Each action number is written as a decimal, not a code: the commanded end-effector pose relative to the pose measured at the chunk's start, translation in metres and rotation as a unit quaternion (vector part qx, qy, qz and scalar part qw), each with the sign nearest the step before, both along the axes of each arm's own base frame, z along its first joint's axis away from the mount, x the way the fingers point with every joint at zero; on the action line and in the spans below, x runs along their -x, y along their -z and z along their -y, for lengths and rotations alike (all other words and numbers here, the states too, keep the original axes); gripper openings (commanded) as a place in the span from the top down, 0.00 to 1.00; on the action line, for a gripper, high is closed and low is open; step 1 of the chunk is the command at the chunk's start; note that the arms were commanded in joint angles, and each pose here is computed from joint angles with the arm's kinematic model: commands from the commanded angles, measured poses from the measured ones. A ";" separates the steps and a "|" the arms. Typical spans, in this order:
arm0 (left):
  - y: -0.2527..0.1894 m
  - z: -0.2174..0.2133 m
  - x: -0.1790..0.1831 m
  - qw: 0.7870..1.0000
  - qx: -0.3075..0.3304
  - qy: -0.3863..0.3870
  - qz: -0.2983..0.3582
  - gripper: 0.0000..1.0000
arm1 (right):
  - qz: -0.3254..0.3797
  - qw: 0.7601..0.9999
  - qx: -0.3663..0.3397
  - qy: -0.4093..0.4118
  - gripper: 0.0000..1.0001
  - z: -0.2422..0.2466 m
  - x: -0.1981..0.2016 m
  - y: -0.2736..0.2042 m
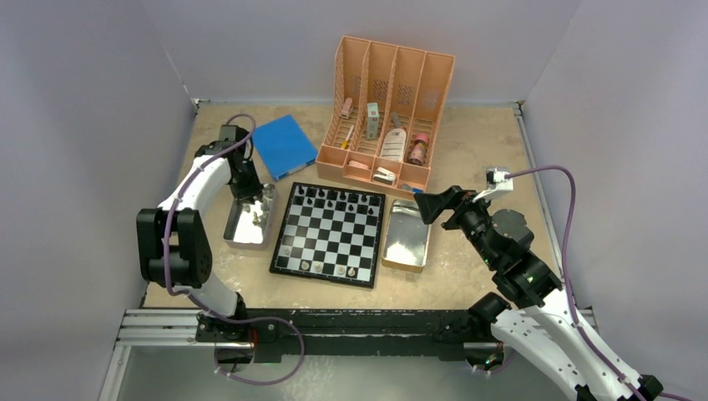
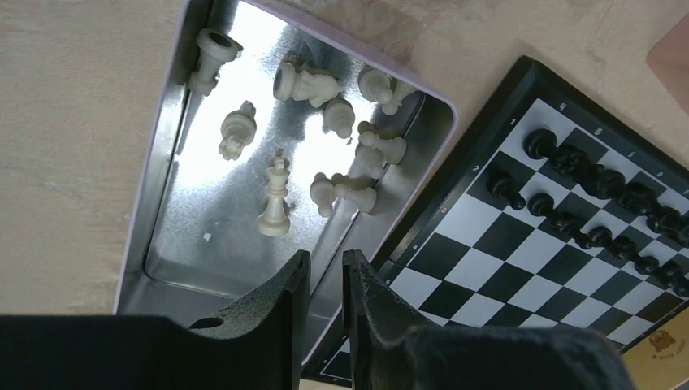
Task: Set up the chess pieces on the board
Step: Pick up the chess piece from the storage box.
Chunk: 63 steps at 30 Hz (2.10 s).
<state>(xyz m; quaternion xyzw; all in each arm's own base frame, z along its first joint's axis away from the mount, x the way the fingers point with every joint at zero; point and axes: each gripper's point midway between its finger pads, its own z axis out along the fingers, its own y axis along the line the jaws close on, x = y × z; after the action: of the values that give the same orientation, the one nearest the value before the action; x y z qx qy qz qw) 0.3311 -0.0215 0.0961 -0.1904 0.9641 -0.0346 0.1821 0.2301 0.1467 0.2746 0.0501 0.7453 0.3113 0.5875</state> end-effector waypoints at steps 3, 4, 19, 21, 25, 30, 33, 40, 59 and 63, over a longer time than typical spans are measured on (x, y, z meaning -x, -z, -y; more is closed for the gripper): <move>0.011 0.008 -0.012 0.999 0.029 0.030 -0.005 0.79 | 0.032 0.999 -0.014 -0.013 0.03 -0.004 0.001 -0.019; 0.014 0.008 -0.012 0.999 0.031 0.031 -0.009 0.79 | 0.033 0.999 -0.014 -0.012 0.02 -0.004 0.001 -0.020; 0.057 0.006 -0.004 0.996 0.026 0.034 -0.076 0.80 | 0.039 0.999 -0.017 -0.017 0.02 -0.003 0.005 -0.025; 0.061 0.006 -0.003 0.996 0.027 0.035 -0.080 0.81 | 0.041 0.999 -0.015 -0.014 0.02 -0.002 0.005 -0.025; 0.060 0.004 -0.002 0.996 0.020 0.032 -0.082 0.86 | 0.041 0.999 -0.015 -0.014 0.02 -0.002 0.005 -0.026; 0.055 -0.004 0.001 0.997 0.000 0.019 -0.080 0.92 | 0.043 0.999 -0.017 -0.014 0.03 -0.002 0.005 -0.026; 0.045 -0.004 0.001 0.997 -0.001 0.011 -0.076 0.94 | 0.043 0.999 -0.017 -0.014 0.02 -0.002 0.004 -0.026; 0.013 -0.002 0.000 0.999 0.003 0.004 -0.037 0.94 | 0.040 0.999 -0.016 -0.010 0.02 -0.001 0.003 -0.025; -0.042 0.109 0.021 0.987 0.035 0.154 -0.010 0.94 | 0.015 0.999 -0.018 0.025 0.03 0.005 -0.006 -0.013; -0.048 0.132 0.038 0.984 0.042 0.172 -0.012 0.94 | 0.022 0.999 -0.020 0.024 0.03 0.007 -0.004 -0.019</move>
<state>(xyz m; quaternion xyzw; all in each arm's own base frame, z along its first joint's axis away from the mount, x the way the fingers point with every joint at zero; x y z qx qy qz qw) 0.3063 -0.1335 0.1167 -0.0322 0.9872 -0.0776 0.1353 0.2329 0.1444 0.2703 0.0593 0.7503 0.3023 0.5849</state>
